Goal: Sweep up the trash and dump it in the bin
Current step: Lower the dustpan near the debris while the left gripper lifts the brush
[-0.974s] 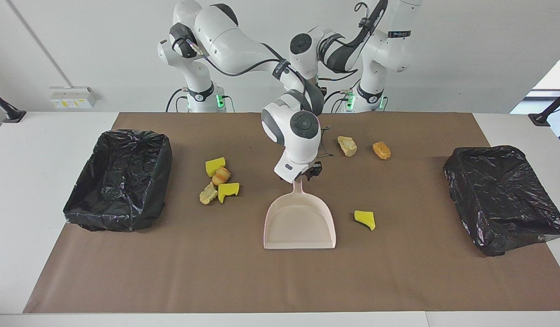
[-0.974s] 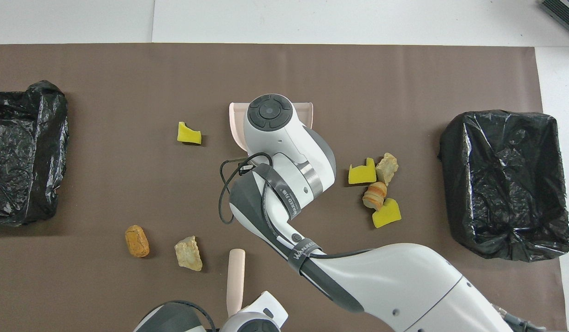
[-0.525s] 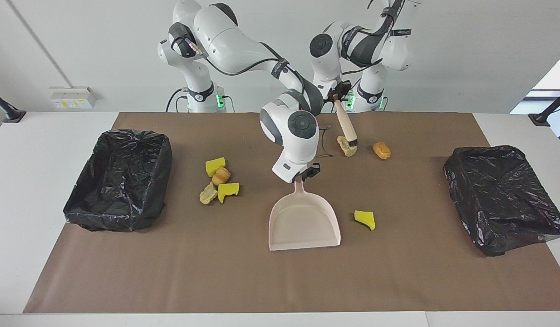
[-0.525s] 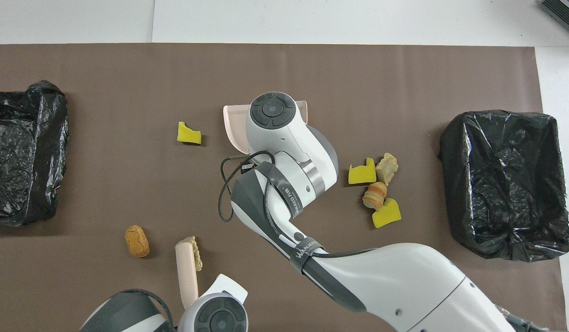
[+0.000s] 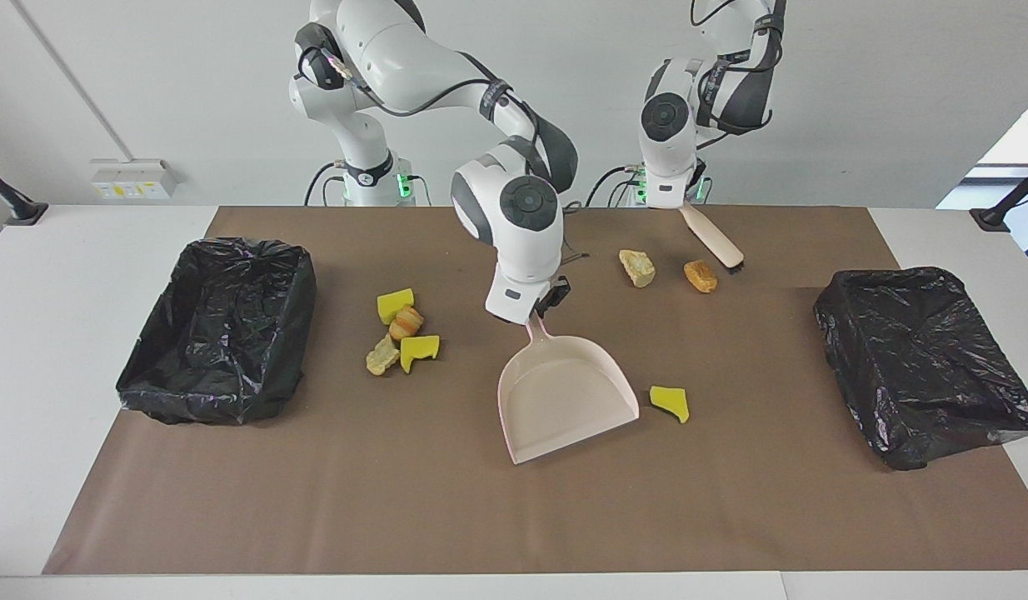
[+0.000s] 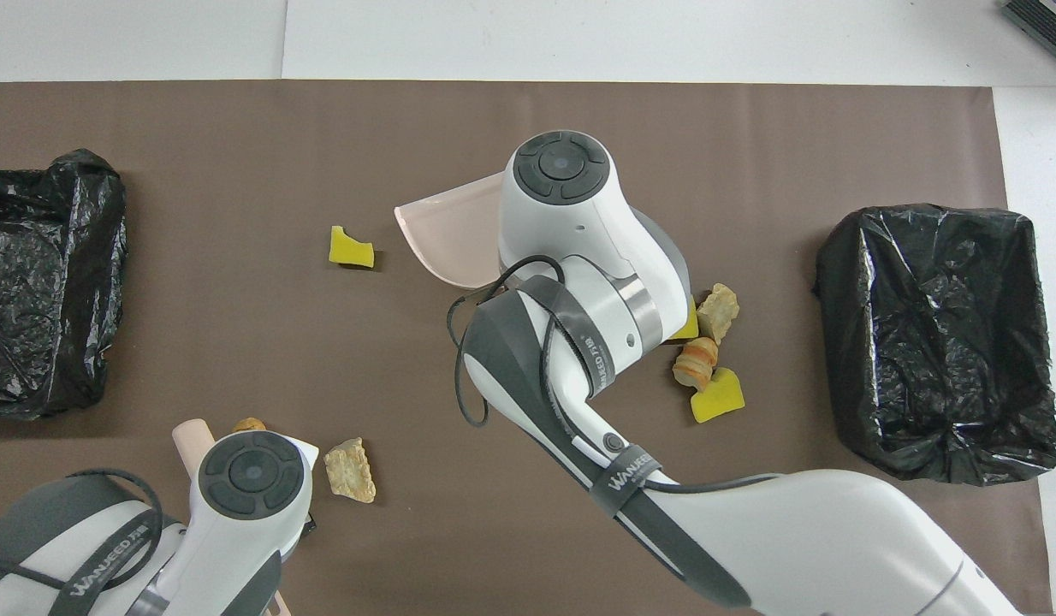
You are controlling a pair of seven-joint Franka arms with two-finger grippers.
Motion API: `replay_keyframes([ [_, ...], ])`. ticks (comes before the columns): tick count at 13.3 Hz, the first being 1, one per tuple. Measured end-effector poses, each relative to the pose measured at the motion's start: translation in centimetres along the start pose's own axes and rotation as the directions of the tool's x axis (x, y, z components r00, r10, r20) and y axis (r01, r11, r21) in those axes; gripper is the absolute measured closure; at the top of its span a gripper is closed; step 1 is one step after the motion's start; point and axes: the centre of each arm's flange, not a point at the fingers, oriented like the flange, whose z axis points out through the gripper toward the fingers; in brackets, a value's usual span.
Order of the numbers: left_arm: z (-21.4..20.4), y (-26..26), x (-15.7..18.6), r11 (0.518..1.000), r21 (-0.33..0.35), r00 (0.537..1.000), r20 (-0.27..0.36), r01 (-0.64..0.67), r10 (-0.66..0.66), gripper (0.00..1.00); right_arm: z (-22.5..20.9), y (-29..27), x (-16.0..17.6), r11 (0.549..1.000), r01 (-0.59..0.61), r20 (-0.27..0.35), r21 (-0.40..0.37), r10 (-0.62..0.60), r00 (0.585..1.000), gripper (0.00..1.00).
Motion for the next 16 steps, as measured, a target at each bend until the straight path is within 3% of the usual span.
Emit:
replay_keyframes([
  [4,1.3,0.2,-0.1,1.0,0.02,1.0,0.015,0.006,-0.006,0.73,-4.9,3.5,-7.3,0.939,0.343,0.03,-0.042,-0.342,0.939,0.67],
  [8,2.6,3.9,-1.1,0.998,-0.049,0.998,0.063,-0.026,0.029,0.73,-2.1,1.1,-12.3,0.815,0.578,0.096,-0.039,-0.572,0.814,0.67],
  [11,3.6,6.9,-0.7,0.993,-0.117,0.996,0.085,-0.021,0.031,0.73,1.5,1.7,-15.6,0.76,0.649,0.131,-0.029,-0.641,0.756,0.67],
  [16,1.8,9.5,0.5,0.971,-0.227,0.996,0.025,-0.077,0.085,0.73,3.2,1.6,-17.8,0.752,0.658,0.141,-0.037,-0.648,0.749,0.67],
])
